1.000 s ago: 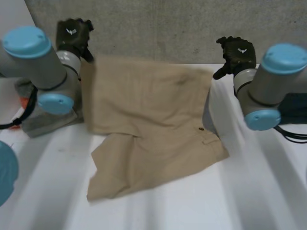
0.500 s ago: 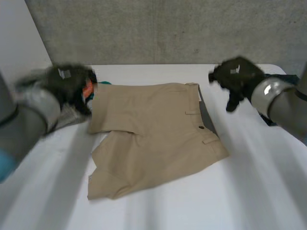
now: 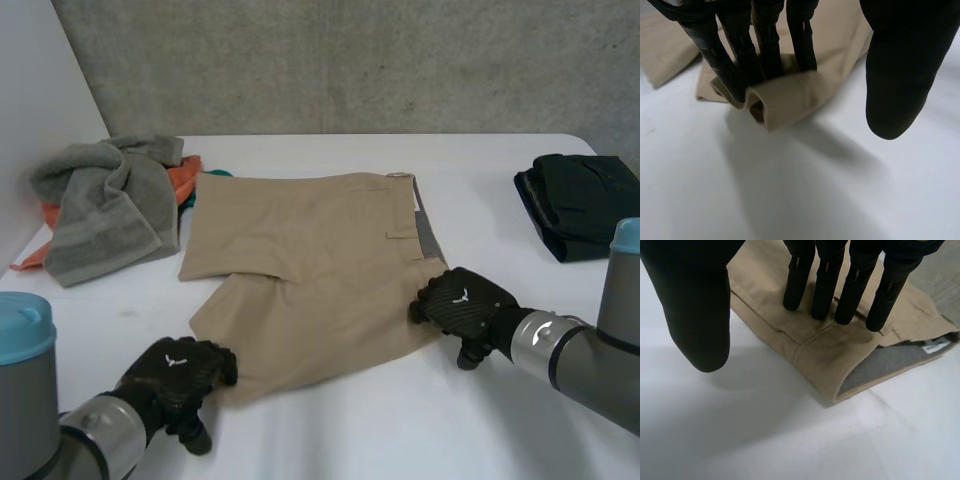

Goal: Fold the laundry.

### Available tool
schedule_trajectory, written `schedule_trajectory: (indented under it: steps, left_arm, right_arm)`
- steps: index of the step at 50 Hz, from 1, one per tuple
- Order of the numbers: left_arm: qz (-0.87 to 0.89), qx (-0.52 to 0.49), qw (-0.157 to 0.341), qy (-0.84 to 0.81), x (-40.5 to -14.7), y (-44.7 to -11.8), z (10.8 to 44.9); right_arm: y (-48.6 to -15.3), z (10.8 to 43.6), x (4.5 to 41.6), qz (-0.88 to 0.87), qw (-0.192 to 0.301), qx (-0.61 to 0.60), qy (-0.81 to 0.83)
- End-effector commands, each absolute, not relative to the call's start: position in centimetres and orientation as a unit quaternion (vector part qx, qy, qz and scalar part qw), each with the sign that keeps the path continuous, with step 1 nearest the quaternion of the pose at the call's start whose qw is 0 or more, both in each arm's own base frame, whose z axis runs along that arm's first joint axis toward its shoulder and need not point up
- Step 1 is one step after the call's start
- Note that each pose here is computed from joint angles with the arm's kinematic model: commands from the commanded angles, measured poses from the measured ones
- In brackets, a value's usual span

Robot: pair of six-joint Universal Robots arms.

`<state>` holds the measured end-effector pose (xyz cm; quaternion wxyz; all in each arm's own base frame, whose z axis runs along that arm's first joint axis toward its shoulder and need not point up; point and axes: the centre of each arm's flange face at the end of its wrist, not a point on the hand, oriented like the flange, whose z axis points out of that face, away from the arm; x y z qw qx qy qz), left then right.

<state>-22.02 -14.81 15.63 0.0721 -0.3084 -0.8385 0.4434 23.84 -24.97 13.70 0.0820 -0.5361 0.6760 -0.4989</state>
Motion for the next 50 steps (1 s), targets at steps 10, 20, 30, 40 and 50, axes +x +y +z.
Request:
schedule_trajectory:
  steps: [10,20,30,40,50]
  left_arm:
    - [0.513,-0.356,0.010,-0.781,-23.9,-18.0,12.8]
    - [0.566,-0.353,-0.003,-0.745,-24.9,-20.6,12.8]
    - [0.558,-0.344,0.006,-0.756,-24.4,-19.7,14.7]
    - [0.479,-0.404,0.033,-0.779,-23.1,-12.6,19.7]
    - [0.386,-0.464,0.039,-0.796,-22.8,-9.7,20.2]
  right_arm:
    - [-27.4,12.1,25.5,-0.578,0.062,-0.525,0.622]
    - [-29.1,10.9,26.4,-0.608,0.028,-0.517,0.602]
    - [-29.1,12.3,24.9,-0.589,0.016,-0.503,0.632]
    - [-22.4,19.9,20.9,-0.435,0.041,-0.525,0.731]
    - [-21.1,22.5,18.7,-0.398,0.050,-0.558,0.726]
